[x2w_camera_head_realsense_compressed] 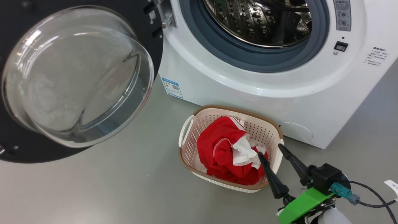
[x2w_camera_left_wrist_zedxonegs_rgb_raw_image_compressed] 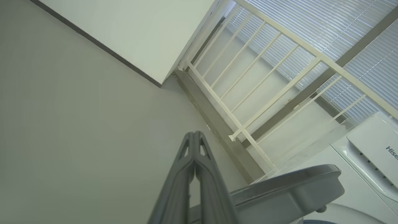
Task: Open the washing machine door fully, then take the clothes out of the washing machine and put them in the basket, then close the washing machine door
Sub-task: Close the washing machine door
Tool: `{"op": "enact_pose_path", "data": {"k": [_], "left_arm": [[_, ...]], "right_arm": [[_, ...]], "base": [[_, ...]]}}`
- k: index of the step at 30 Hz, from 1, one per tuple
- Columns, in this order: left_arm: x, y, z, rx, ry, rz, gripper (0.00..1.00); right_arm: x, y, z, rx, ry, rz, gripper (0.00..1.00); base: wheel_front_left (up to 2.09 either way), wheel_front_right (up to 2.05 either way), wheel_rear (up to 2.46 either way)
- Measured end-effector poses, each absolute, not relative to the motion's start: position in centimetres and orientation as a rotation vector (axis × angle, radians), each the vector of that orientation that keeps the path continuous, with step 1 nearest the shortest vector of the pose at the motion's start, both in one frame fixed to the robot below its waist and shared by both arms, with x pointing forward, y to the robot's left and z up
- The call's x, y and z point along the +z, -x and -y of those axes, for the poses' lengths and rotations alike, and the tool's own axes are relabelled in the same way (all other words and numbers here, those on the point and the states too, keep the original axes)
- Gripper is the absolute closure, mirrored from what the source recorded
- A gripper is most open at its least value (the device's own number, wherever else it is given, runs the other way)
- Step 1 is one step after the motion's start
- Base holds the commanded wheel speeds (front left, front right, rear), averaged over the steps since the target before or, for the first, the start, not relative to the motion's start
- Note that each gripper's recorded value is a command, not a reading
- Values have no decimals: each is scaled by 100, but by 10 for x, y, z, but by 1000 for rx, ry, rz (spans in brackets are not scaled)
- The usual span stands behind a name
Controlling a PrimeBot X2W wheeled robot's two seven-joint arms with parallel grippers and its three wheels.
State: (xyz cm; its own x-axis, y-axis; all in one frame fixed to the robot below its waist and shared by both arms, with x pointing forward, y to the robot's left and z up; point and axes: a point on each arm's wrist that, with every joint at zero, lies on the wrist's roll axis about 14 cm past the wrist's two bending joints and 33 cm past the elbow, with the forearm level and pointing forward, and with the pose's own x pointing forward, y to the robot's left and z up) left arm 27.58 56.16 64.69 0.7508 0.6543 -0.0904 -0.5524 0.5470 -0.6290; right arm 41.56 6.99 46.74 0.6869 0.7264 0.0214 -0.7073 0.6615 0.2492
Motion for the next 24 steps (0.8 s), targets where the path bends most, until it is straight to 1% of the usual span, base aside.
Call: {"op": "enact_pose_path", "data": {"k": [5, 11, 18, 24], "left_arm": [[610, -284, -553, 700, 845, -25, 100], [586, -294, -542, 671, 941, -148, 100], [587, -300, -535, 620, 970, -203, 100], [598, -303, -519, 507, 962, -240, 100]], "right_arm": [[459, -414, -70, 816, -249, -105, 0], [457, -424, -68, 804, -254, -101, 0], [453, -427, -66, 797, -253, -107, 0], [459, -425, -67, 802, -244, -91, 0]], "base": [[0, 0, 0], [0, 0, 0], [0, 0, 0], [0, 0, 0]]}}
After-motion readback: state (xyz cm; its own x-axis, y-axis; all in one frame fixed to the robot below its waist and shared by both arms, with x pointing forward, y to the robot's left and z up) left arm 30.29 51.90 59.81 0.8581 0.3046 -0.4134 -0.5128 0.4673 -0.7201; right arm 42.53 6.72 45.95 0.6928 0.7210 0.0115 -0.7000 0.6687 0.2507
